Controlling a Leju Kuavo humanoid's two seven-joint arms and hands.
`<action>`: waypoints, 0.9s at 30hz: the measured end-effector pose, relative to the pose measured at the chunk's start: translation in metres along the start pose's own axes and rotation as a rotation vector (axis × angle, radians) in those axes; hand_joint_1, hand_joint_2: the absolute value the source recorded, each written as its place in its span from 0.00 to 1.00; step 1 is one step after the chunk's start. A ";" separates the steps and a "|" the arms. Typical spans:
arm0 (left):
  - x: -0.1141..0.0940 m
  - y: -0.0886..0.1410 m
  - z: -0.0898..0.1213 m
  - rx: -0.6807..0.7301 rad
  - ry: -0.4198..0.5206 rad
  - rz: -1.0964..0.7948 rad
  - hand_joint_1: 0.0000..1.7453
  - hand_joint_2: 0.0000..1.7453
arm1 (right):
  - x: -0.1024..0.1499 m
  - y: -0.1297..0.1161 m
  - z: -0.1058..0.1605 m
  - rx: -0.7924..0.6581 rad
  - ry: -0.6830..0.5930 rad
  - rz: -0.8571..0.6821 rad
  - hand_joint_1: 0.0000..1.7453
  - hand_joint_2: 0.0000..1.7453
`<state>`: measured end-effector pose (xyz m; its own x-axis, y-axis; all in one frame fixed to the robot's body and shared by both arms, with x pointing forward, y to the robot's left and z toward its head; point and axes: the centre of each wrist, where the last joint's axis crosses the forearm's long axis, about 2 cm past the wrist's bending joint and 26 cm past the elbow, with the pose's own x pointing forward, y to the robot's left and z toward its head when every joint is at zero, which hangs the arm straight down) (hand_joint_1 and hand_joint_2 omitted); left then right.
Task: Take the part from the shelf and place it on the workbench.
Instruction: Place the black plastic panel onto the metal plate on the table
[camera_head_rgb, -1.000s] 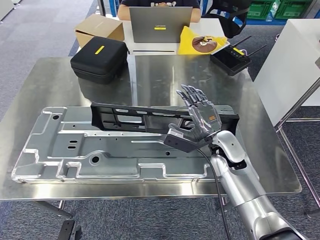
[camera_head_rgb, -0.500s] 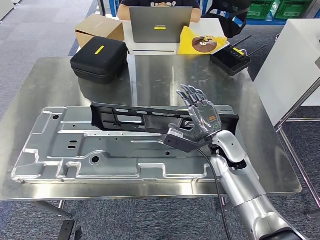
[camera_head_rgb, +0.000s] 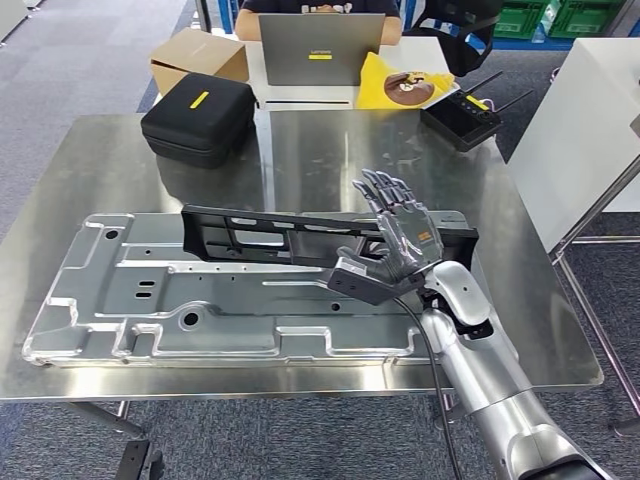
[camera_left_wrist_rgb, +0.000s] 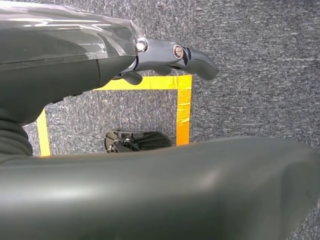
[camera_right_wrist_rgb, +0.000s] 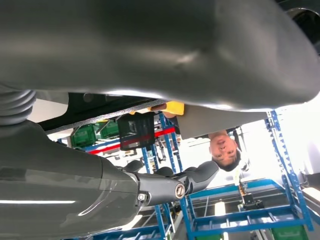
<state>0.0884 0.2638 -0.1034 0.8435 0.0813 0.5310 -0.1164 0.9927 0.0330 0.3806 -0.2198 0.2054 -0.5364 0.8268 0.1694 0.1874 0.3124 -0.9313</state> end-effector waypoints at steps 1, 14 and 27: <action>0.000 0.000 0.000 0.000 0.000 0.000 0.00 0.00 | 0.000 0.000 0.000 0.000 0.000 0.000 0.00 0.00; 0.000 0.000 0.000 0.000 0.000 0.000 0.00 0.00 | 0.000 0.000 0.000 0.000 0.000 0.000 0.00 0.00; 0.000 0.000 0.000 0.000 0.000 0.000 0.00 0.00 | 0.000 0.000 0.000 0.000 0.000 0.000 0.00 0.00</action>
<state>0.0884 0.2638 -0.1034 0.8434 0.0813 0.5311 -0.1164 0.9927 0.0330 0.3806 -0.2198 0.2054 -0.5364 0.8268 0.1694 0.1874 0.3124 -0.9313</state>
